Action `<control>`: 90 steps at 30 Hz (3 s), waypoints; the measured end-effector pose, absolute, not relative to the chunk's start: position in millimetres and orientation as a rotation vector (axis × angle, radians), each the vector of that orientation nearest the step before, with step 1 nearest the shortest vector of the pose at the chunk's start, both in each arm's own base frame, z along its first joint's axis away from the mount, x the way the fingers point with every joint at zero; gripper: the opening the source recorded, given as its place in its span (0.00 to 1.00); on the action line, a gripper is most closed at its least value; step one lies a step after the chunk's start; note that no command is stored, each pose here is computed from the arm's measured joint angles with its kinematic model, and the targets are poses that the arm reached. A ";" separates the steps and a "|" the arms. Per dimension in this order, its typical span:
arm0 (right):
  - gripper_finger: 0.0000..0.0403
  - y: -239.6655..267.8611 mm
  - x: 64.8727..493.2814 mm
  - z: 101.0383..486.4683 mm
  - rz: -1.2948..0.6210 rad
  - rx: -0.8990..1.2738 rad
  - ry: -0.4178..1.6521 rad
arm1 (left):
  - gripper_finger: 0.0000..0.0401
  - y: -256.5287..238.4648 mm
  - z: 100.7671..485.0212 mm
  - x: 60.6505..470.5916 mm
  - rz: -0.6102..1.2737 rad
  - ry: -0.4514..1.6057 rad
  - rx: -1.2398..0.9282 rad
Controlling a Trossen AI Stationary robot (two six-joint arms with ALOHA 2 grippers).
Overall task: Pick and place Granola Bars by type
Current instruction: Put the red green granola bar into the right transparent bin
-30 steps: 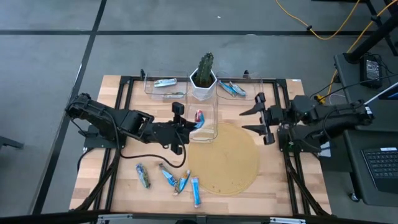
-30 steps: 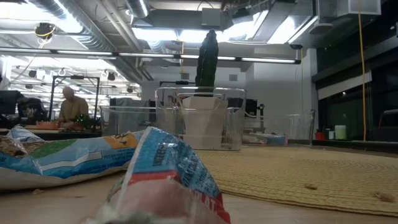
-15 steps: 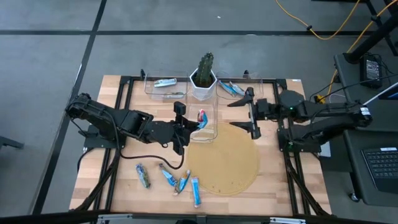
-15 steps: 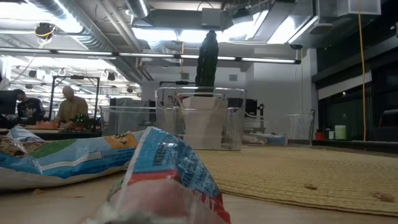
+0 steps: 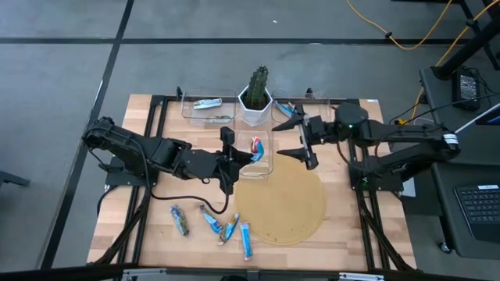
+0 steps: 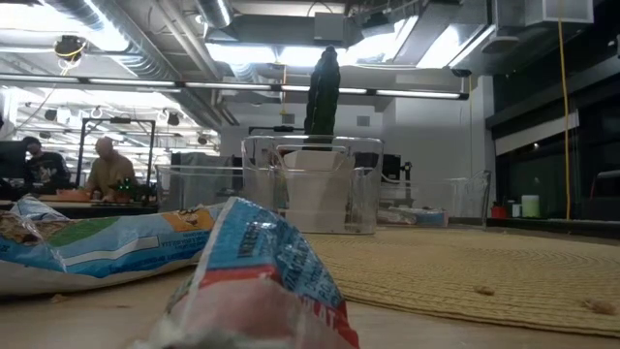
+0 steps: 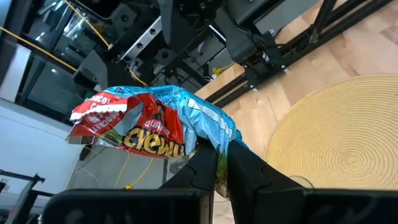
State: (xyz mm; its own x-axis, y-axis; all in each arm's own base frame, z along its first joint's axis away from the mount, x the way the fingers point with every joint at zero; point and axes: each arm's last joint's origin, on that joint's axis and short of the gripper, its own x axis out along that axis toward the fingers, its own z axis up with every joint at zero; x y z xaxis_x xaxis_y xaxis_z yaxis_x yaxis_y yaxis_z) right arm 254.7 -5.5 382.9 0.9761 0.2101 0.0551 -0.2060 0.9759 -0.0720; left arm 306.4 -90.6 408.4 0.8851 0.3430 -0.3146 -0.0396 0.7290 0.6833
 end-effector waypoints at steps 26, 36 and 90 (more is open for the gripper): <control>0.81 -5.6 315.0 398.4 0.311 -0.073 -0.055 | 0.04 -91.0 408.3 306.5 0.208 0.443 0.727; 0.71 -5.5 317.0 398.8 0.317 -0.094 -0.058 | 0.04 -91.1 408.3 306.5 0.202 0.442 0.724; 0.11 -17.9 263.1 402.6 0.154 -0.081 0.218 | 0.42 -110.8 392.8 288.1 0.233 0.559 0.554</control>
State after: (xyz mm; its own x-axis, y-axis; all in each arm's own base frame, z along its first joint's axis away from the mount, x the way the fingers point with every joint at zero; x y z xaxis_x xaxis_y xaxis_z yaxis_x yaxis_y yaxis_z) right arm 263.1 -17.9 402.6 0.9646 0.1432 -0.2216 -0.1608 0.9850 -0.0633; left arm 288.1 -110.8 392.8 0.8266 0.3539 -0.4376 -0.0610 0.8294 0.5554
